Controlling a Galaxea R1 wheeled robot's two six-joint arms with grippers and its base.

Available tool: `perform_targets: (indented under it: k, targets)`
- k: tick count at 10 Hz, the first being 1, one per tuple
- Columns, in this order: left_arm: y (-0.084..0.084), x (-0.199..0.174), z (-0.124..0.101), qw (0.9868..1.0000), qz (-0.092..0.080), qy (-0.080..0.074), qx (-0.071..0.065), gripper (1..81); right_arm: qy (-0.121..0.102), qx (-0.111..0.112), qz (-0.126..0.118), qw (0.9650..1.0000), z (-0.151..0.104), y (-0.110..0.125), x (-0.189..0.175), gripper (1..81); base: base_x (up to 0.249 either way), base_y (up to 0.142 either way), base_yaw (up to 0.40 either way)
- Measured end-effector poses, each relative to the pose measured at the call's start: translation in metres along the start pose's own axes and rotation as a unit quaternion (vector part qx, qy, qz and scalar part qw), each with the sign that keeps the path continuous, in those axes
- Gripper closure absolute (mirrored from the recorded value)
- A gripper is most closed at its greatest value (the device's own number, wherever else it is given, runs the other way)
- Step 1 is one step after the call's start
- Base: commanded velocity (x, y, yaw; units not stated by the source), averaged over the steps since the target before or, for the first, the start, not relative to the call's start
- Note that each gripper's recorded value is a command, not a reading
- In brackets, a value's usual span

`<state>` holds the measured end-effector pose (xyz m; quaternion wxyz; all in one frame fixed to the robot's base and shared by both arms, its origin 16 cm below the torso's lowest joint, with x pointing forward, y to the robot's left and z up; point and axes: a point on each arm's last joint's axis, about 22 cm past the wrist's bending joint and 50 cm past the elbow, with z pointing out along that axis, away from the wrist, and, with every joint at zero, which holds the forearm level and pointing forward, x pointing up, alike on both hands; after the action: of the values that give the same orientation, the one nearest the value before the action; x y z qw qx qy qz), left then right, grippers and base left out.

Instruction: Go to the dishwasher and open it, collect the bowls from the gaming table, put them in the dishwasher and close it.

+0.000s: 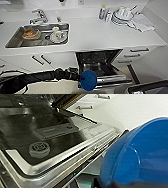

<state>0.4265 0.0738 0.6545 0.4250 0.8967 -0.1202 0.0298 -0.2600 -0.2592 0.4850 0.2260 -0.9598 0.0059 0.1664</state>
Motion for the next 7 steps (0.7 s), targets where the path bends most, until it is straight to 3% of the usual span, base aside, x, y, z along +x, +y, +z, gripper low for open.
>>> perform_targets:
  k: [4,7]
  targets:
    - [-0.005,0.047,0.045,0.9992,0.002,-0.017,0.036,81.1,0.000,0.004,0.001,1.0000,0.003,-0.006,0.000,81.1,0.000,0.000,0.000]
    - [0.019,0.093,0.084,0.9989,0.012,-0.010,0.044,81.1,0.000,0.006,0.002,1.0000,0.004,-0.009,0.000,81.1,0.000,0.000,0.000]
